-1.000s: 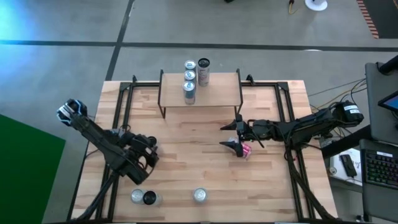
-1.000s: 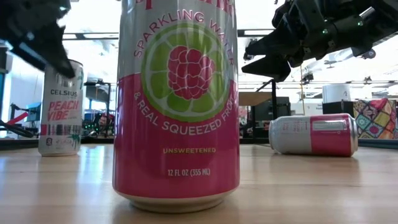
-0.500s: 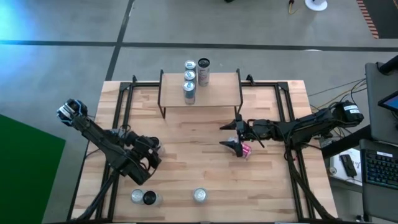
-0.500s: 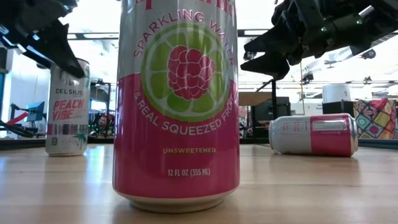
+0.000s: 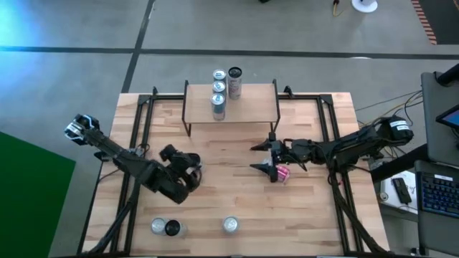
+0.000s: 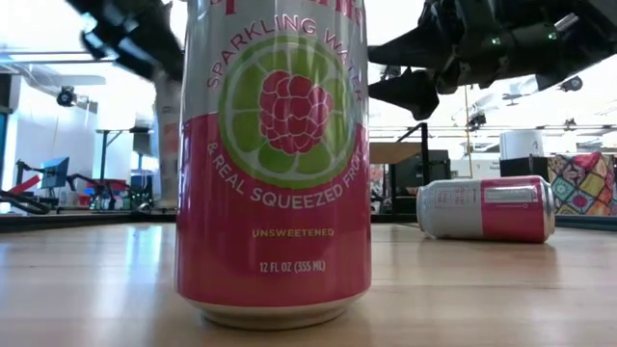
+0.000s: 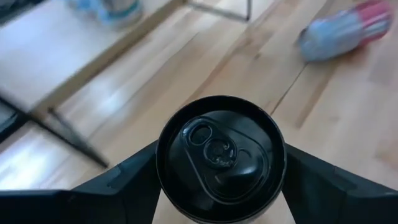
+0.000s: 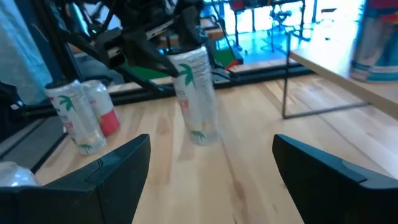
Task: Place canned beverage on shelf
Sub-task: Align the top left white-pink soda can with the other white-pink soda can on the shelf
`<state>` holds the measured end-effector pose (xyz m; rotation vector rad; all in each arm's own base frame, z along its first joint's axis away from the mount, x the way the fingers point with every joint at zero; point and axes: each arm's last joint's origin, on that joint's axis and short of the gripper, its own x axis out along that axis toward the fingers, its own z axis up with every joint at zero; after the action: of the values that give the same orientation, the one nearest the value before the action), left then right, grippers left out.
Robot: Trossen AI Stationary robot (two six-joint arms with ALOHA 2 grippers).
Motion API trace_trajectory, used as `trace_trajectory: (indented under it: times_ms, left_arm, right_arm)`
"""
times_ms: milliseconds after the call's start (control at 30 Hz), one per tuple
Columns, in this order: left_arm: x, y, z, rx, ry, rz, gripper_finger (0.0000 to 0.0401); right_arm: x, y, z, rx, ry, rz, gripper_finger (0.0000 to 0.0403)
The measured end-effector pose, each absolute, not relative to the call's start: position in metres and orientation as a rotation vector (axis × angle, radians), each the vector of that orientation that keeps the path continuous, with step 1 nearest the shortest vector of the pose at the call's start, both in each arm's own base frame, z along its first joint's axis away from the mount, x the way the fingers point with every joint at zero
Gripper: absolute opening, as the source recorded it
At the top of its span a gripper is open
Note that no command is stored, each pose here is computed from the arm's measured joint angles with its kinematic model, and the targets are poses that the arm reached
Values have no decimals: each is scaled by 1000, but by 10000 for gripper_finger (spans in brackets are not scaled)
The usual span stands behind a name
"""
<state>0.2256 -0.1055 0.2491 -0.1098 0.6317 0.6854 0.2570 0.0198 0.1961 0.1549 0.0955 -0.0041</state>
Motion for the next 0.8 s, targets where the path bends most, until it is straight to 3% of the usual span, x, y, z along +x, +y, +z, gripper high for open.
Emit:
trace_trajectory:
  times_ms: [333,800]
  left_arm:
    - [266,-96,266,-36,588,447,264]
    - [304,-86,256,-15,518,367,265]
  right_arm:
    - [284,37,179,107,79,51,325]
    - [315,50,169,64,99,63,336]
